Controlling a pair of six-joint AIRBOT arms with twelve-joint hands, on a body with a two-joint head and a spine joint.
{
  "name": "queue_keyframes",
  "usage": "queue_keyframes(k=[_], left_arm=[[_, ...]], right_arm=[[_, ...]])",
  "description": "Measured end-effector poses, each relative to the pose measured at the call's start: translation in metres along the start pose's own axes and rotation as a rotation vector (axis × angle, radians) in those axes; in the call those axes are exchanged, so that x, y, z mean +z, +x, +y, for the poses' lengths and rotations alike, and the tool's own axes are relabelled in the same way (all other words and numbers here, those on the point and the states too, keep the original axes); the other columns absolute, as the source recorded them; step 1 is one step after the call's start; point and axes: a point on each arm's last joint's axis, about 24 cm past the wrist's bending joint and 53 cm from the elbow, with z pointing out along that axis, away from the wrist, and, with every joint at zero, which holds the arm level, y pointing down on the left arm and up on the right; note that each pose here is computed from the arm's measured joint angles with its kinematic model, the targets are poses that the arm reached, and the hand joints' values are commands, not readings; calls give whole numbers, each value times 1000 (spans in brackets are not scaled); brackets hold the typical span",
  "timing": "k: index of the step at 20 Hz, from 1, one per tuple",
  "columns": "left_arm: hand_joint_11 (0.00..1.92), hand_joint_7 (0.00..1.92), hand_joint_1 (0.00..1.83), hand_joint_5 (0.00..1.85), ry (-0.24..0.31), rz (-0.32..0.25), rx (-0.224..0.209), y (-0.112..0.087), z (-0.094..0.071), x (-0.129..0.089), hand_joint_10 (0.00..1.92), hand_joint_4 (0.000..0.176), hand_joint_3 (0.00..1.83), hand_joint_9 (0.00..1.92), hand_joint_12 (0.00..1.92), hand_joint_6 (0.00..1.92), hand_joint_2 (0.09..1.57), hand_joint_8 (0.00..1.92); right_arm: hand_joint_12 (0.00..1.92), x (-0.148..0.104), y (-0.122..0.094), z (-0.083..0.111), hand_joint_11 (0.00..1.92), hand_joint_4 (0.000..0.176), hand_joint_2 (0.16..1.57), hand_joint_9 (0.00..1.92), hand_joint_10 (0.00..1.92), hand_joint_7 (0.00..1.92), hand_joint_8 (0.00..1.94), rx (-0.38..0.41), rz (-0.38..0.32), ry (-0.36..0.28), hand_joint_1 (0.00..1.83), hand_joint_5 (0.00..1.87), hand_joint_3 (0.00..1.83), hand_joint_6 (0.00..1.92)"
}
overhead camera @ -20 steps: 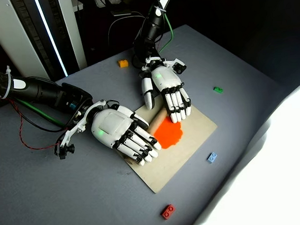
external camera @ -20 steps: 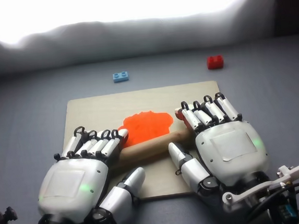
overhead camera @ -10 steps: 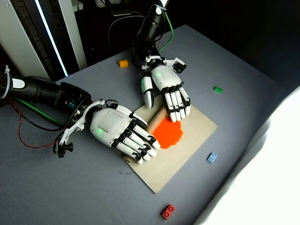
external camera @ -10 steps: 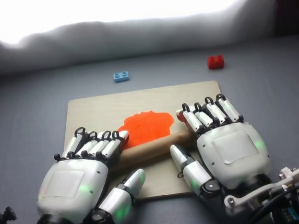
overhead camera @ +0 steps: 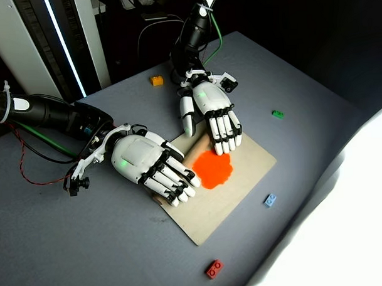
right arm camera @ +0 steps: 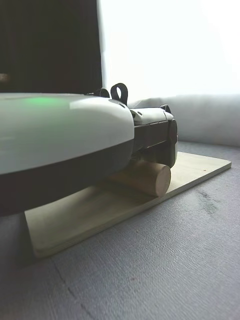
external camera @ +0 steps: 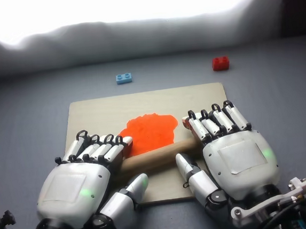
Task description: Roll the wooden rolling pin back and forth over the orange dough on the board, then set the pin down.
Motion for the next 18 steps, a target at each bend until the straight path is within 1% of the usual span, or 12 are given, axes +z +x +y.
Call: queue_keyframes(k=[2,3,9,13,16,18], left_arm=[[0,481,0,378,0,1,-2,0,0,0,7,0,1,397,725,2,1470,5],[0,475,0,367,-1,2,-4,0,0,-1,2,0,0,387,700,1,1466,1],[0,492,0,389,-1,7,-8,2,-2,-2,5,0,1,417,784,3,1470,2],[0,485,0,374,3,13,-1,2,-2,-4,0,0,0,401,732,0,1467,1],[0,483,0,381,1,13,-4,2,-2,-4,3,0,1,407,772,2,1471,1],[0,474,0,377,1,14,-4,2,-3,-4,3,0,0,386,724,0,1471,0]], right_arm=[[1258,0,0,0,0,0,1537,148,741,483,4,0,0,0,0,206,0,570],[1258,0,0,0,0,0,1536,146,740,485,4,-1,0,0,0,204,0,569],[1250,0,-1,0,0,0,1537,155,742,481,4,-3,-2,0,0,193,0,561],[1232,0,-1,0,0,0,1538,156,743,483,4,-3,-3,0,0,188,1,558],[1229,0,-1,0,0,0,1537,158,742,493,8,-3,-2,0,0,197,0,559],[1229,0,-1,0,0,0,1538,159,743,493,8,-3,-2,0,0,202,0,559]])
